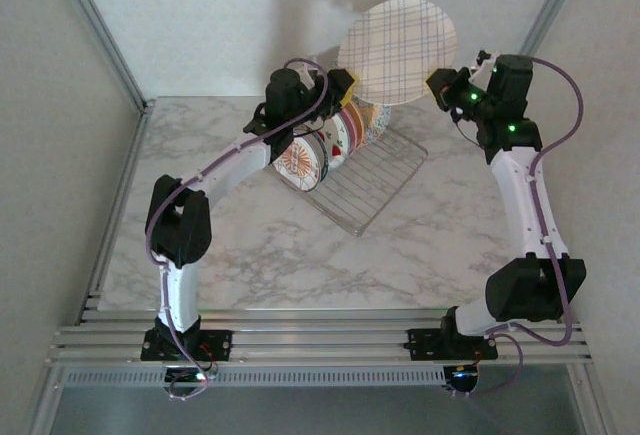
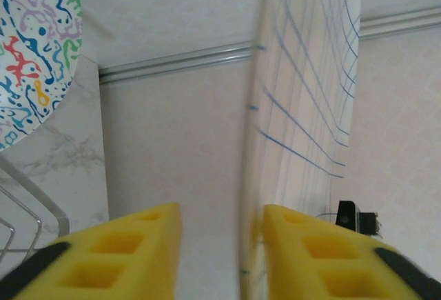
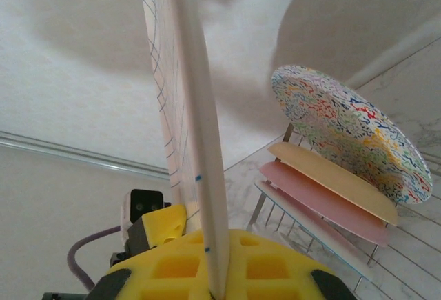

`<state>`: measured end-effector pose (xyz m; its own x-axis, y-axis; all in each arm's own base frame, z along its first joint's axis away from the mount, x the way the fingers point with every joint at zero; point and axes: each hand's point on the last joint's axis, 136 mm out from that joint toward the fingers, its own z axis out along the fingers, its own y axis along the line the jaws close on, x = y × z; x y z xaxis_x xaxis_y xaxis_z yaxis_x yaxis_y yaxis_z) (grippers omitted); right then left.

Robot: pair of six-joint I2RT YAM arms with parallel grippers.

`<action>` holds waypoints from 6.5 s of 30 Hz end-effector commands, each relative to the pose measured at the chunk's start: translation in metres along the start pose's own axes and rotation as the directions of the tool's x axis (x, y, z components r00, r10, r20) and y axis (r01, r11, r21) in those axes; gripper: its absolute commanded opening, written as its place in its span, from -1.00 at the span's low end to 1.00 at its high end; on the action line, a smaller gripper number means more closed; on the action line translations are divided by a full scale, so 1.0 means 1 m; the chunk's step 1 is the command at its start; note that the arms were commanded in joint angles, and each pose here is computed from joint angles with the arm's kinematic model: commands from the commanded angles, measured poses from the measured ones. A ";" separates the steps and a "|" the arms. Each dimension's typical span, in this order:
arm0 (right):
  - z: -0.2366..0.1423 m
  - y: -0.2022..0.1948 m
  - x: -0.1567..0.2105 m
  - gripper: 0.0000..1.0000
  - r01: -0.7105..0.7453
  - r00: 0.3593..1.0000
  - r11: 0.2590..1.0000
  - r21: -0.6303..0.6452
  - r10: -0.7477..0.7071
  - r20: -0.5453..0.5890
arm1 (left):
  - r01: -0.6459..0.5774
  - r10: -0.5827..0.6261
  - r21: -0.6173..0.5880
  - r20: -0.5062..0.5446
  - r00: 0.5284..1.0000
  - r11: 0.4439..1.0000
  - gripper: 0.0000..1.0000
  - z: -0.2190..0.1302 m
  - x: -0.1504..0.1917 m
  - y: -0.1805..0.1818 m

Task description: Unload the plates from the dish rack

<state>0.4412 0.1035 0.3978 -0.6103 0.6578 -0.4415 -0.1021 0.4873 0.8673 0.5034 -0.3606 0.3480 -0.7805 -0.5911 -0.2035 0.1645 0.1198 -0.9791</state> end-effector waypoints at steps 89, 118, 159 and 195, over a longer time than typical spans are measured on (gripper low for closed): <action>0.007 0.139 0.229 0.55 0.865 0.441 0.400 -0.304 -0.894 0.079 | 0.432 -0.077 -0.314 0.729 0.680 0.845 -0.89 -0.313 -0.238 0.337; -0.005 0.062 0.028 0.64 0.851 0.461 0.469 0.236 -0.882 0.094 | 0.600 -0.111 -0.473 0.719 0.686 0.645 0.62 -0.340 -0.187 0.342; 0.205 -0.160 0.042 0.30 0.571 0.774 0.814 -0.103 -0.576 -0.264 | -0.363 0.427 -0.268 0.240 0.872 0.892 0.65 -0.199 -0.013 -0.004; 0.179 -0.087 0.026 -0.89 0.793 0.589 0.607 -0.058 -0.787 -0.185 | -0.370 0.432 -0.287 0.191 0.881 0.883 0.60 -0.181 -0.014 0.011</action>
<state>0.5865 0.1792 0.2043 -0.5362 -0.1057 -0.8374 -0.5592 0.7877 0.2586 0.4050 -0.2034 0.3263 -0.5167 -0.6276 -0.5823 0.2201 0.5599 -0.7988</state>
